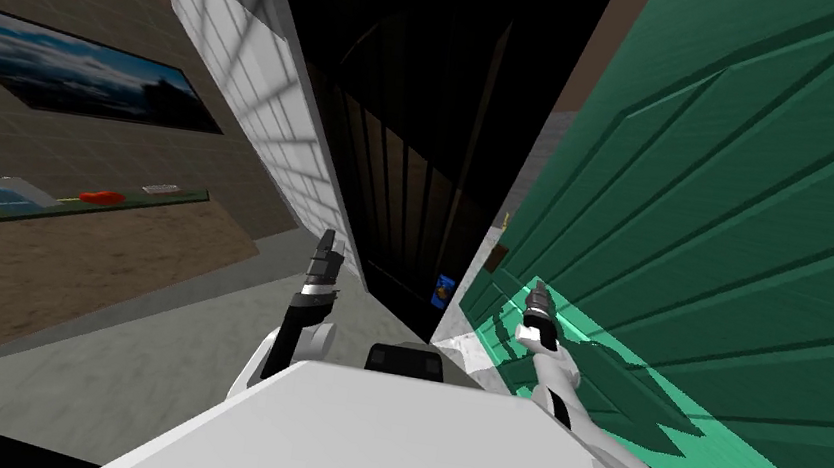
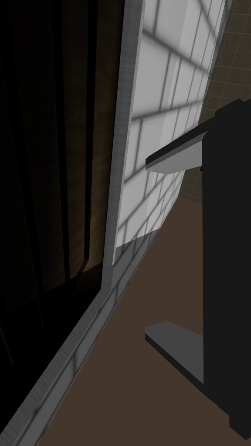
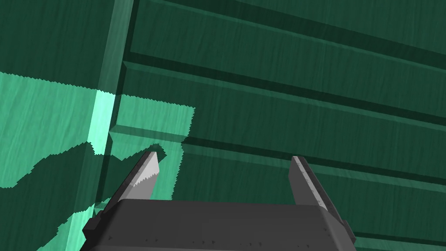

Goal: Push the door open

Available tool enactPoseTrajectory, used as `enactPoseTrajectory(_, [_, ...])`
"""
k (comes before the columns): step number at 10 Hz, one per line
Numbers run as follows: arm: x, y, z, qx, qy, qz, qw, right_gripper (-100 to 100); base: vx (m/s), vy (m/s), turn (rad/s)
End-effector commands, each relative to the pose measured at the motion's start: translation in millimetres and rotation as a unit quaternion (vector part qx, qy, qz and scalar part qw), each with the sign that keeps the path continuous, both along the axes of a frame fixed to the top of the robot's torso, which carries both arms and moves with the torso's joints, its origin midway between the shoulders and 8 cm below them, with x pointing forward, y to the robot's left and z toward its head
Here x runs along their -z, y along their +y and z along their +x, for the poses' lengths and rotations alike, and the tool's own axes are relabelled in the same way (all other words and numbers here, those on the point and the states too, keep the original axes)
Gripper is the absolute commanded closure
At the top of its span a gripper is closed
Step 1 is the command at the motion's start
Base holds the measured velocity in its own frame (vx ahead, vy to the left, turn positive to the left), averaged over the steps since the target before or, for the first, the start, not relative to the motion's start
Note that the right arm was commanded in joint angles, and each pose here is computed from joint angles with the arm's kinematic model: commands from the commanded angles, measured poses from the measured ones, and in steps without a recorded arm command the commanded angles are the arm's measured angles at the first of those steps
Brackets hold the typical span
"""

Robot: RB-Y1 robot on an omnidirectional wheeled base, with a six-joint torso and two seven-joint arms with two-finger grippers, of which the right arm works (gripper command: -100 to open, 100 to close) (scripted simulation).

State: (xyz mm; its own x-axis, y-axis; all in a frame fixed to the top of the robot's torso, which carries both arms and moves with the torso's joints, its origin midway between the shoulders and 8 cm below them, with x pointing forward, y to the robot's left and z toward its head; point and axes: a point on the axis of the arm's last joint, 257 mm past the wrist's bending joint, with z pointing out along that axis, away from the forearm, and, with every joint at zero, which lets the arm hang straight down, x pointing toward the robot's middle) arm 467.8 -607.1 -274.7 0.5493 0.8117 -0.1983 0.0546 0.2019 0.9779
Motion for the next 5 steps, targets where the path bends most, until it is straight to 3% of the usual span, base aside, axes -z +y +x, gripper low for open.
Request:
enactPoseTrajectory(1, [0.0,-16.0,-8.2,0.019,-0.002,0.003,0.9998,-100,0.036,-0.079,0.190])
enactPoseTrajectory(4, [-0.8,-33.7,-19.1,0.042,-0.007,0.006,0.9991,-100,0.031,-0.061,0.129])
enactPoseTrajectory(5, [-1.0,-41.7,-24.4,0.053,-0.009,0.008,0.9985,-100,0.036,-0.065,0.229])
